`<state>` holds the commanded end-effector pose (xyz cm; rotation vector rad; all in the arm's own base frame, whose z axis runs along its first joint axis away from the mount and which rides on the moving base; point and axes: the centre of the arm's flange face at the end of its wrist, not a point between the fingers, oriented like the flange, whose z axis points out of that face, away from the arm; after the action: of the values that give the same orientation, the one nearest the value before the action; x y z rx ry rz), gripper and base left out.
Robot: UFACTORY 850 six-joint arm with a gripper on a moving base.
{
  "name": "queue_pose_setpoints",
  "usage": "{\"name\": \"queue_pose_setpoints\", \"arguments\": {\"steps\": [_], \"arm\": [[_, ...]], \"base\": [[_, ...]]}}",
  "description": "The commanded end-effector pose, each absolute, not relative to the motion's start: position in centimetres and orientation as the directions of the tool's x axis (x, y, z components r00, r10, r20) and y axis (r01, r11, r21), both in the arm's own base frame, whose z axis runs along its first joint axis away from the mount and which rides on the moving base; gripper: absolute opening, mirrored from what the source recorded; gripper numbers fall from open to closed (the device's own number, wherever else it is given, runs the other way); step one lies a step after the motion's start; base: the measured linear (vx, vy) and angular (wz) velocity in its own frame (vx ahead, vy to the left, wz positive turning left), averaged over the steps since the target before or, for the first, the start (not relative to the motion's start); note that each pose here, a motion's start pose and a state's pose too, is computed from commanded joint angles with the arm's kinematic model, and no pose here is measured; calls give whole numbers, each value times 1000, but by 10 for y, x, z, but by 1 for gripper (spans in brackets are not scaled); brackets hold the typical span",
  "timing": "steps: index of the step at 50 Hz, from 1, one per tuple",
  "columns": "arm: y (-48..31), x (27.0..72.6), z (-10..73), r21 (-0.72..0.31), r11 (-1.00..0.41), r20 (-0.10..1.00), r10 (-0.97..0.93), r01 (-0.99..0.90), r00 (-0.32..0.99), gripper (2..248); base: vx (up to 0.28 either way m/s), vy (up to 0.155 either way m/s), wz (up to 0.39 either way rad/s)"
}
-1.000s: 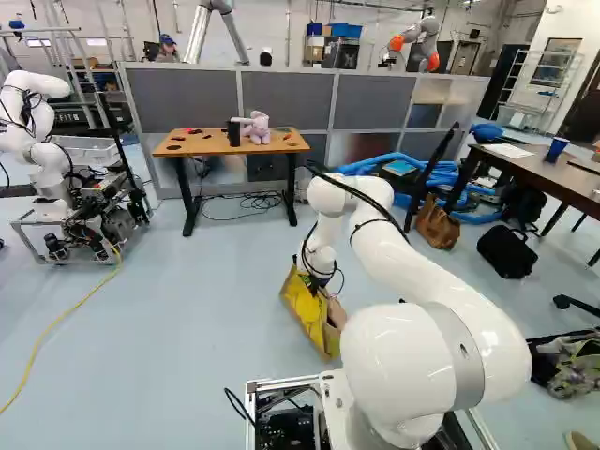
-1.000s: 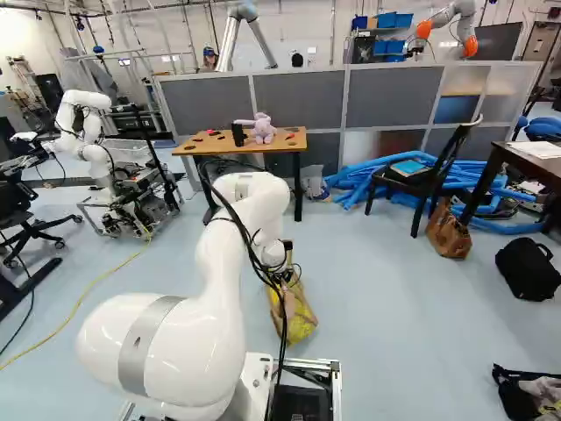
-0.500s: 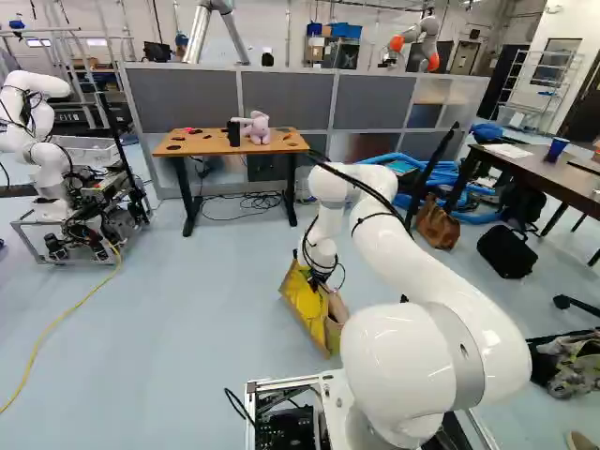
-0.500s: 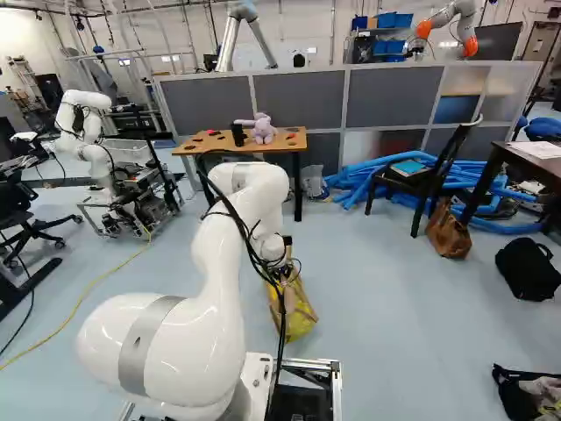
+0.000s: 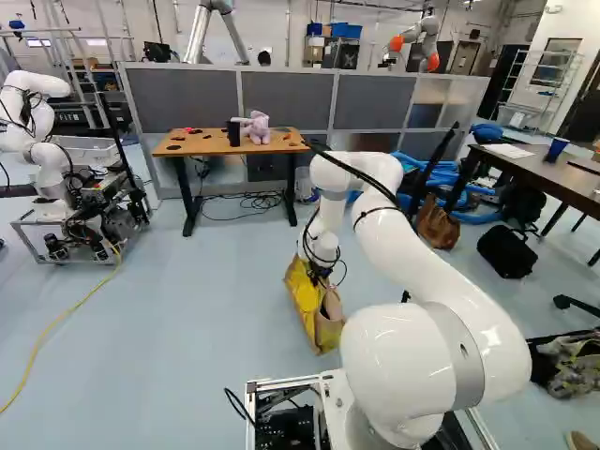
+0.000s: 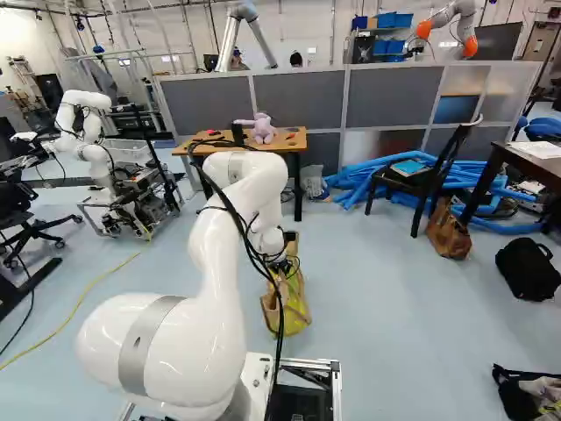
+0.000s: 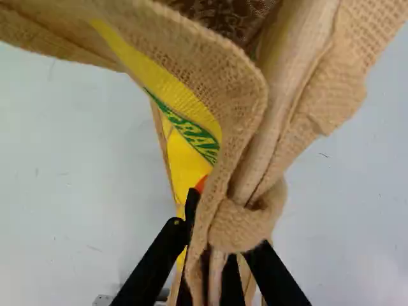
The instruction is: Pick up the bag on the ground and place it on the table
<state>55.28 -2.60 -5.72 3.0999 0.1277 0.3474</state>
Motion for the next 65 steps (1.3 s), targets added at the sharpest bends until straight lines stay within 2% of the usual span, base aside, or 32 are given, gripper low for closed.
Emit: {"name": "queue_pose_setpoints", "arguments": {"steps": [65], "arm": [[-26,544,40,34,-997,266,80,74,961,22]], "base": [[0,0,0]]}}
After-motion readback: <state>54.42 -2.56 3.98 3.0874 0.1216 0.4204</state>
